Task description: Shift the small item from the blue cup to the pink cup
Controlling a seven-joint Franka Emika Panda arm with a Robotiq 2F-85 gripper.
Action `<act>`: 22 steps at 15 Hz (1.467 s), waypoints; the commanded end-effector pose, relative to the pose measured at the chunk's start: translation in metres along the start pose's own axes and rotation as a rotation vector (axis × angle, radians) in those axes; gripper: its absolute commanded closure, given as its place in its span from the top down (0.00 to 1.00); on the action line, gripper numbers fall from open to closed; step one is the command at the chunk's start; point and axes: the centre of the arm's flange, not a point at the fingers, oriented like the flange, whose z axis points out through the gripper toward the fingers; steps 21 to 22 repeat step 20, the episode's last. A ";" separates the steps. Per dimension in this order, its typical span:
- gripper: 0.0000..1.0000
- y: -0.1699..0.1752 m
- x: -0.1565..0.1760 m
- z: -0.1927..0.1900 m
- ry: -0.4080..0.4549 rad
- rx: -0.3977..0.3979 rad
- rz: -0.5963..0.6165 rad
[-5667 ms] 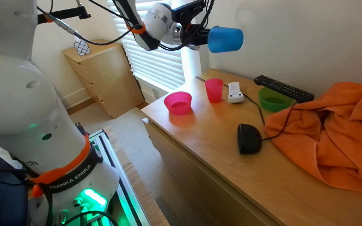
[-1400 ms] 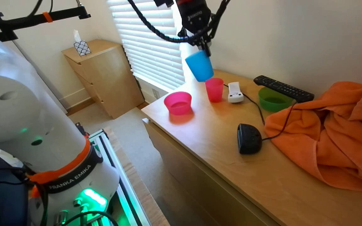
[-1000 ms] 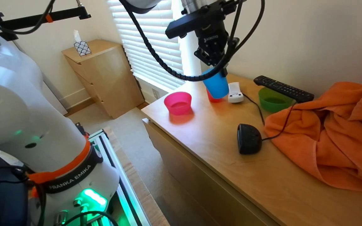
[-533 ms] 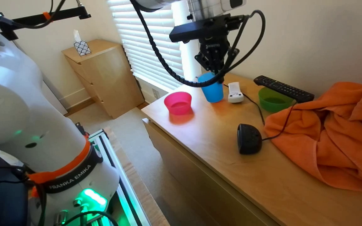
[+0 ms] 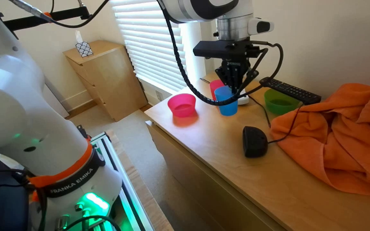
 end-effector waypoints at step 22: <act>0.86 0.031 0.012 -0.063 0.130 -0.045 0.128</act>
